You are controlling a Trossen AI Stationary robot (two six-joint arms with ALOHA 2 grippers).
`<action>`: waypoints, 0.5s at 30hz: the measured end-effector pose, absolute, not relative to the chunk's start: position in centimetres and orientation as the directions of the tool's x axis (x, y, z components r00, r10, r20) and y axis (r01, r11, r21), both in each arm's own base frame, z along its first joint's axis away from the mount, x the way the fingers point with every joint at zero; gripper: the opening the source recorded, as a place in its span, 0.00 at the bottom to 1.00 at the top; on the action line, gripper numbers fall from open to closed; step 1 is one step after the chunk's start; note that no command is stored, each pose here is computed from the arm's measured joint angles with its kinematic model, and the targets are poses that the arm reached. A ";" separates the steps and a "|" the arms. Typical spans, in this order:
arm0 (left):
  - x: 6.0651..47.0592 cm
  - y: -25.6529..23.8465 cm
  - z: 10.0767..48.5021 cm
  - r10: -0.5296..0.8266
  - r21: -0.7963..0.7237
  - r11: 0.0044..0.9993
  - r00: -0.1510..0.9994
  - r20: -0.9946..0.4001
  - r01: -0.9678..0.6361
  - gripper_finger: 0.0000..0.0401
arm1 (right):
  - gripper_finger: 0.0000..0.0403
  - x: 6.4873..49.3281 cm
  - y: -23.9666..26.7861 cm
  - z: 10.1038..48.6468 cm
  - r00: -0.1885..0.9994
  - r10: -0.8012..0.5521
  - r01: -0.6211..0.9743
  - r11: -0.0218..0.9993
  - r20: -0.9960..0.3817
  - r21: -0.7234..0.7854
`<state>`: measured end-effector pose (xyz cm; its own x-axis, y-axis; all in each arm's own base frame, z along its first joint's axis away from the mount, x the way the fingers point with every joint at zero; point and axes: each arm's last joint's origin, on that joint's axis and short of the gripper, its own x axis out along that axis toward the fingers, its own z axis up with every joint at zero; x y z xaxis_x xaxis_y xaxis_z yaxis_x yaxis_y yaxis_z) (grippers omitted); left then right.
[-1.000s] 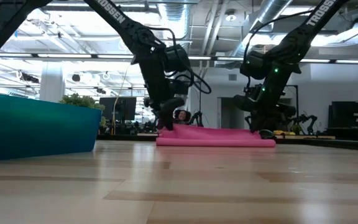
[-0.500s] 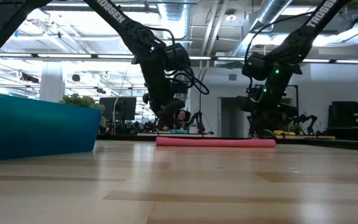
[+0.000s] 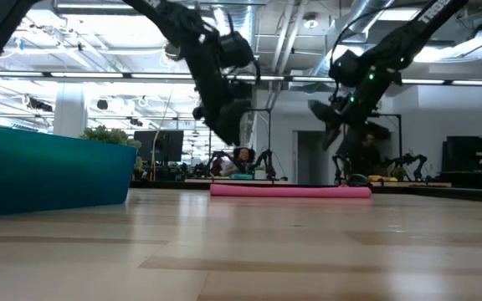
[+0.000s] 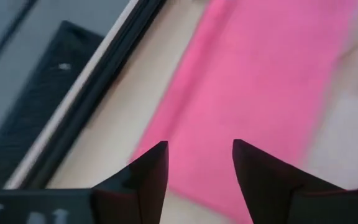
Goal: Fold microfiber towels
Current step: Fold the pink microfiber towel
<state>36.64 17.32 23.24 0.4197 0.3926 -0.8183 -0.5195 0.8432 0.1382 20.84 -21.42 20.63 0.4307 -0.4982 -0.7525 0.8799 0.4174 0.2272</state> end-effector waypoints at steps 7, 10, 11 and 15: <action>36.4 16.4 25.9 0.209 -0.152 0.855 0.597 -0.775 -0.496 0.41 | 0.51 19.5 -20.0 22.5 0.416 -0.485 0.884 0.414 -0.769 0.217; 36.7 15.7 25.9 0.131 -0.224 0.862 0.626 -0.769 -0.455 0.41 | 0.50 19.0 -19.5 22.3 0.377 -0.450 0.895 0.403 -0.810 0.193; 36.8 15.5 25.8 0.125 -0.231 0.860 0.627 -0.769 -0.454 0.40 | 0.50 18.9 -19.4 22.1 0.361 -0.434 0.898 0.400 -0.825 0.183; 37.2 14.6 25.6 0.123 -0.225 0.863 0.618 -0.777 -0.453 0.40 | 0.50 18.8 -19.1 21.4 0.321 -0.388 0.905 0.395 -0.864 0.159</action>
<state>37.19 14.61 25.61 0.6179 0.1227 -0.7766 -0.4535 0.8625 -0.2246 18.77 -19.06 21.41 0.3208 -0.3883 -0.8639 0.9049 0.3950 0.1585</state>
